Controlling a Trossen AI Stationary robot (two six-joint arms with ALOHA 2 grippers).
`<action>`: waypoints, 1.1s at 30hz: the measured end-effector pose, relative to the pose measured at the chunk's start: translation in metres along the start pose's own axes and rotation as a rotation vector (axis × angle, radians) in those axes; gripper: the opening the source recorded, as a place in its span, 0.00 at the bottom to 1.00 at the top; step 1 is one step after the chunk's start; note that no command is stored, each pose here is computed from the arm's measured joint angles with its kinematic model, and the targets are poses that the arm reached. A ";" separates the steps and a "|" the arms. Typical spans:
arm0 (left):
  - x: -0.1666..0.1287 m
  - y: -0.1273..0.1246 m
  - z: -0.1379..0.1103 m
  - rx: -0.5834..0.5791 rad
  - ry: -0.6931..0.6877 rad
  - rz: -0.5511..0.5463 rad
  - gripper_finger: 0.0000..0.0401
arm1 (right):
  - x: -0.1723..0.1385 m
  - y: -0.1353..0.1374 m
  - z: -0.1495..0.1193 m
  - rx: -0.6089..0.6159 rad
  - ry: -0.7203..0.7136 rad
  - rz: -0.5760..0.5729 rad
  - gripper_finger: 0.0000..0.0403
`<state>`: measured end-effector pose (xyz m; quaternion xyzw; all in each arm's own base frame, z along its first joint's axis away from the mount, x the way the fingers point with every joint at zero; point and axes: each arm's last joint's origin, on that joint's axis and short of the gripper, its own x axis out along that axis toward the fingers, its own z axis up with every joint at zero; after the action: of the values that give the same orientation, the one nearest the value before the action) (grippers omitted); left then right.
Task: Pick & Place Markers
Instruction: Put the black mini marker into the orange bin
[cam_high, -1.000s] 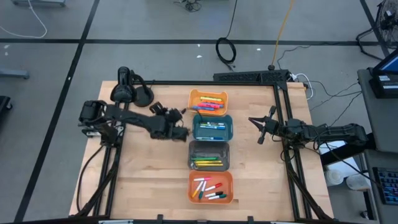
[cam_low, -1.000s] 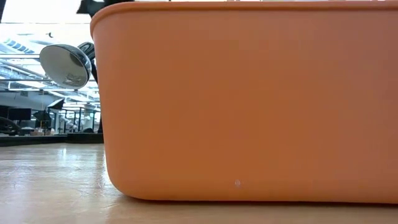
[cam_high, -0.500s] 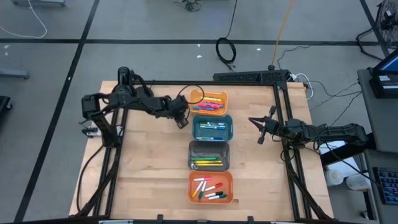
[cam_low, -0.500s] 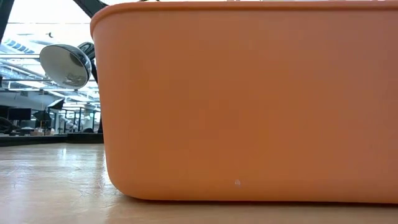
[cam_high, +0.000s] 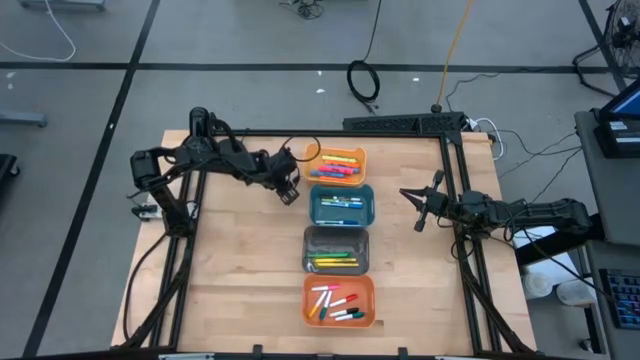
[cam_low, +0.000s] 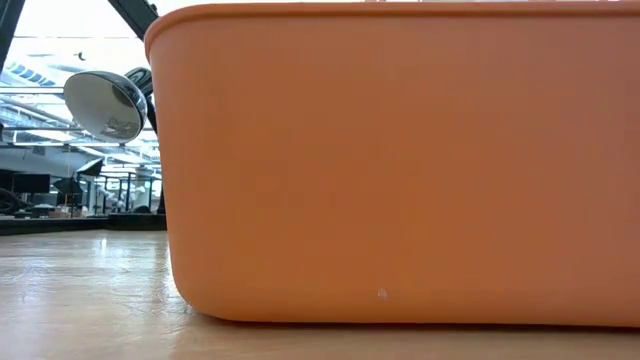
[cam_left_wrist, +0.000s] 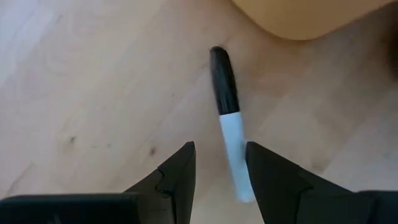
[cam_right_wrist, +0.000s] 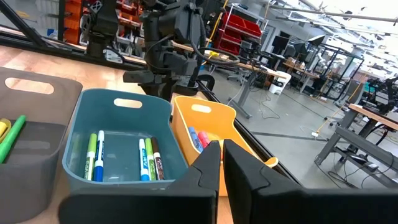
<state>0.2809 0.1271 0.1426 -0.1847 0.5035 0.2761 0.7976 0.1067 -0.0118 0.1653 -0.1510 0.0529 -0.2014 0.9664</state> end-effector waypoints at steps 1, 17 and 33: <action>0.000 0.000 -0.001 0.000 -0.001 -0.001 0.37 | 0.000 0.000 0.000 0.000 0.000 0.000 0.03; 0.010 -0.005 -0.015 0.170 -0.019 -0.001 0.37 | 0.000 0.000 0.000 0.000 0.000 0.000 0.03; 0.013 -0.009 -0.025 0.201 0.004 -0.049 0.24 | 0.000 0.000 0.000 0.000 0.000 0.000 0.03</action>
<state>0.2737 0.1090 0.1203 -0.1166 0.5255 0.2044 0.8176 0.1067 -0.0118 0.1654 -0.1509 0.0527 -0.2014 0.9664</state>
